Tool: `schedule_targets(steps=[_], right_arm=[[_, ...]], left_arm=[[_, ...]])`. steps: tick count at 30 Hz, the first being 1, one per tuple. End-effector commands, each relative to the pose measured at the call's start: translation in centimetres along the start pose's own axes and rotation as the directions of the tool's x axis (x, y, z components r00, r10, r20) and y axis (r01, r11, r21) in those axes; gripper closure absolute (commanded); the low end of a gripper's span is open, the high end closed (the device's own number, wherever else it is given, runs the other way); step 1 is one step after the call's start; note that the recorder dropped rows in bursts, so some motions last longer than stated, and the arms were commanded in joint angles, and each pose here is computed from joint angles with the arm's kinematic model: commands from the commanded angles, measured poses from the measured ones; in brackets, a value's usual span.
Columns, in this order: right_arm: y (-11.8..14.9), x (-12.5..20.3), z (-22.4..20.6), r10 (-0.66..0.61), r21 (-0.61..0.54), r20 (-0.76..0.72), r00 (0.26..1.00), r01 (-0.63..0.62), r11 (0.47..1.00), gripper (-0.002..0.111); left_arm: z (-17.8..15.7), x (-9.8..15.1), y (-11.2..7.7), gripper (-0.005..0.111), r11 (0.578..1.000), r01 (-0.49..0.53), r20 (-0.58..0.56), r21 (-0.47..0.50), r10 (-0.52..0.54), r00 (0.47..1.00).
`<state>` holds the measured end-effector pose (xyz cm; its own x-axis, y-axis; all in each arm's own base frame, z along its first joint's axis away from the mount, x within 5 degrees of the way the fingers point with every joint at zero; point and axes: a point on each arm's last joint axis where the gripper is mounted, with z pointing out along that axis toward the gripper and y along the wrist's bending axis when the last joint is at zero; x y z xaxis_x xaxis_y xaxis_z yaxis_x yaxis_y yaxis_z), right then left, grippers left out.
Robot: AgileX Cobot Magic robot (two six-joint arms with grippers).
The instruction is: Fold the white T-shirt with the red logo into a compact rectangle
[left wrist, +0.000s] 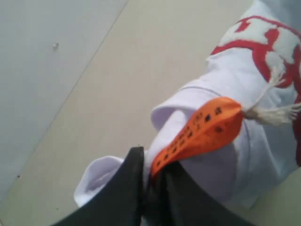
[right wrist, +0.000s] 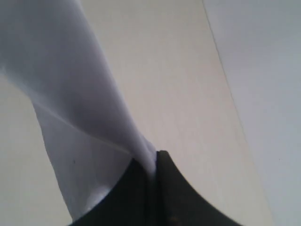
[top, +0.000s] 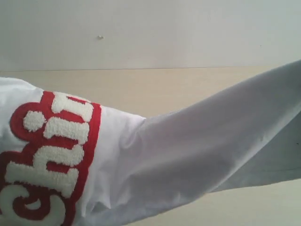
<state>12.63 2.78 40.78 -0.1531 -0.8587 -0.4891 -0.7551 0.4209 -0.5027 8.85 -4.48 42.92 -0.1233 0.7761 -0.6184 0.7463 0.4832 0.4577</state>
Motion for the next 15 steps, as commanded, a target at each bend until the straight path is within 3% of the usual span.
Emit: schedule_targets(steps=[1,5,10,15], right_arm=[[1.2,-0.6,-1.5,0.039,0.02,0.071,0.997,-0.04,0.999,0.108],[2.1,-0.6,-2.8,0.072,0.049,0.106,0.992,-0.078,0.996,0.108],[2.5,-0.8,-3.2,0.14,0.045,0.136,0.981,-0.148,0.988,0.108],[2.3,-0.4,-1.9,0.166,0.007,0.097,0.981,-0.167,0.986,0.108]], left_arm=[[-3.0,0.1,-2.3,0.107,1.0,0.016,0.138,0.005,-0.017,0.99],[-5.3,1.2,-3.3,0.107,0.998,0.057,0.193,-0.032,-0.05,0.98],[-6.5,1.9,-3.9,0.107,0.993,0.12,0.243,-0.012,-0.114,0.963],[-3.6,2.5,-3.3,0.107,0.994,0.103,0.107,-0.032,-0.099,0.989]])
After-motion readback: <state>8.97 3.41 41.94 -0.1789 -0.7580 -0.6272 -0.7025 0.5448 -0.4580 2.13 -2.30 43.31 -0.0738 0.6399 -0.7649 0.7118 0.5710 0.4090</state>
